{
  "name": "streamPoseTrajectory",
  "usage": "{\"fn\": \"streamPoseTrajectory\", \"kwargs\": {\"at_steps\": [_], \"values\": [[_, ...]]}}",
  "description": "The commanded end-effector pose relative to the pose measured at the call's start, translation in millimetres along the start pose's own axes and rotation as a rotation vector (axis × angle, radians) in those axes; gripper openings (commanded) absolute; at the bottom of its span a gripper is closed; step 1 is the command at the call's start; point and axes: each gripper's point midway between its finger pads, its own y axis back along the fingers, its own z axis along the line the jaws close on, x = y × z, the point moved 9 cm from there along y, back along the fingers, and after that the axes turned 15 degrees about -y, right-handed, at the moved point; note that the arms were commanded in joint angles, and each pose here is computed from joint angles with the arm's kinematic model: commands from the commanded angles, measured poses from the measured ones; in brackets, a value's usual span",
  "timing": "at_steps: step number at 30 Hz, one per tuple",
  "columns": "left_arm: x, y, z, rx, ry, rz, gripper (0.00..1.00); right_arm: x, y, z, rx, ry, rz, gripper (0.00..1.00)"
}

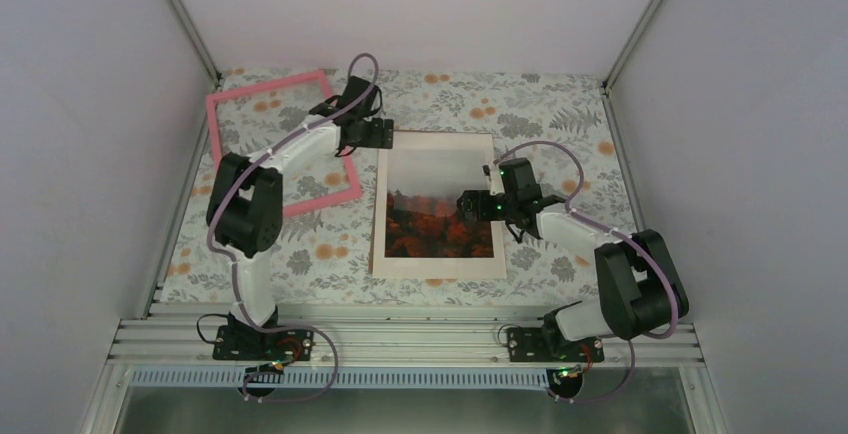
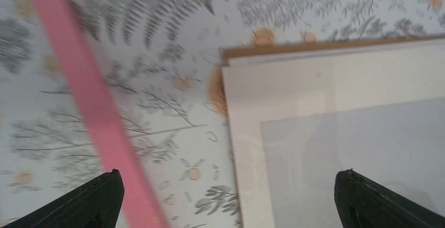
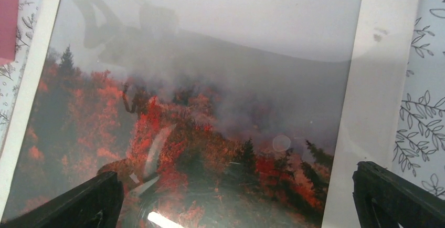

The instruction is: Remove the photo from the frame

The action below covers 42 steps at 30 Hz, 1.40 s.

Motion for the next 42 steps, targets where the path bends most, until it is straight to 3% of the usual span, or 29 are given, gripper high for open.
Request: {"fn": "streamPoseTrajectory", "kwargs": {"at_steps": [1,9,21,28,36,42], "values": [[10,-30,-12,0.115,0.035,0.04,1.0,2,2,7,0.015,0.009,-0.003,0.99],[41,-53,-16,0.148,0.048,0.113,1.0,18,-5,19,0.029,0.032,0.056,1.0],[90,-18,-5,0.113,0.087,0.128,1.0,42,-7,47,0.025,0.109,0.135,1.0],[113,22,-32,0.235,0.08,0.092,1.0,39,6,19,0.214,-0.004,0.102,1.0],[156,27,-54,0.305,0.094,0.14,1.0,34,17,-20,0.201,-0.189,0.102,1.0],[170,18,-62,0.341,0.094,0.181,1.0,27,15,-35,0.175,-0.224,0.096,1.0]]}}
